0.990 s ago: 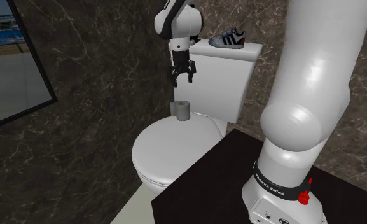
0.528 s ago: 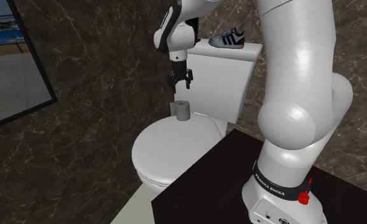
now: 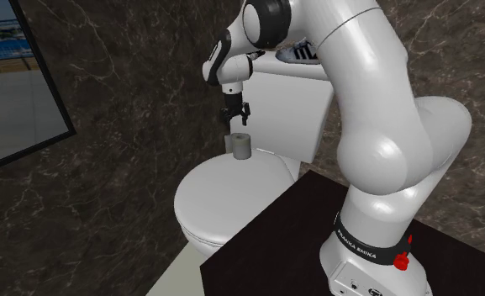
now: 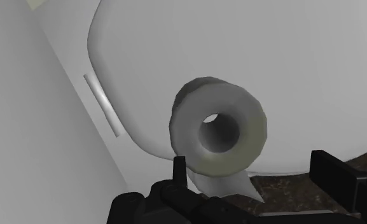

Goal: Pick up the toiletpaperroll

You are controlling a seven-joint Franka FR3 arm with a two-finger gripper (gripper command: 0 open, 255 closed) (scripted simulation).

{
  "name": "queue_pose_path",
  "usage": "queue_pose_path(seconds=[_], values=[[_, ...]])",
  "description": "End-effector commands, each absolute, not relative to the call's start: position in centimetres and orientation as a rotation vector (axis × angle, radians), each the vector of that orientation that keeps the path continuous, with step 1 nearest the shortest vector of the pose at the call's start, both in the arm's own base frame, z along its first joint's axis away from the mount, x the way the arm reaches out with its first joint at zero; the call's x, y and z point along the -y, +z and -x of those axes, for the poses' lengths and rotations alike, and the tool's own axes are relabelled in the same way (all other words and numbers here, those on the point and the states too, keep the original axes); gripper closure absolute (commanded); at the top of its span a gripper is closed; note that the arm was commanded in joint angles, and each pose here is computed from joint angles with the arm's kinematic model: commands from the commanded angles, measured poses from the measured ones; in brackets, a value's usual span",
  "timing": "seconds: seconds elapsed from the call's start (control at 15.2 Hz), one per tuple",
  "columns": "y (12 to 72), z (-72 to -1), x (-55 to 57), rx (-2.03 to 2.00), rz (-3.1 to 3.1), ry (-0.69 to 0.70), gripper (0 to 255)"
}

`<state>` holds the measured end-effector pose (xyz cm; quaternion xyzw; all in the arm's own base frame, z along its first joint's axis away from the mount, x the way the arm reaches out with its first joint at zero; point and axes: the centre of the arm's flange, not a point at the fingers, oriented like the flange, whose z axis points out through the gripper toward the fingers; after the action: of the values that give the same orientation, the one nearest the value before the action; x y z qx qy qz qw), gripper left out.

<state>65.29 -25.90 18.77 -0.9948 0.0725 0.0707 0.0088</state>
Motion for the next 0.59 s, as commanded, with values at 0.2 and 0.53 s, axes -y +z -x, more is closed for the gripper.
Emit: queue_pose_path(seconds=[0.2, 0.53], values=[[14.9, -67.8, 28.0, -0.225, 3.107, 0.227, 0], [12.2, -67.8, 28.0, -0.225, 3.107, 0.227, 0]])
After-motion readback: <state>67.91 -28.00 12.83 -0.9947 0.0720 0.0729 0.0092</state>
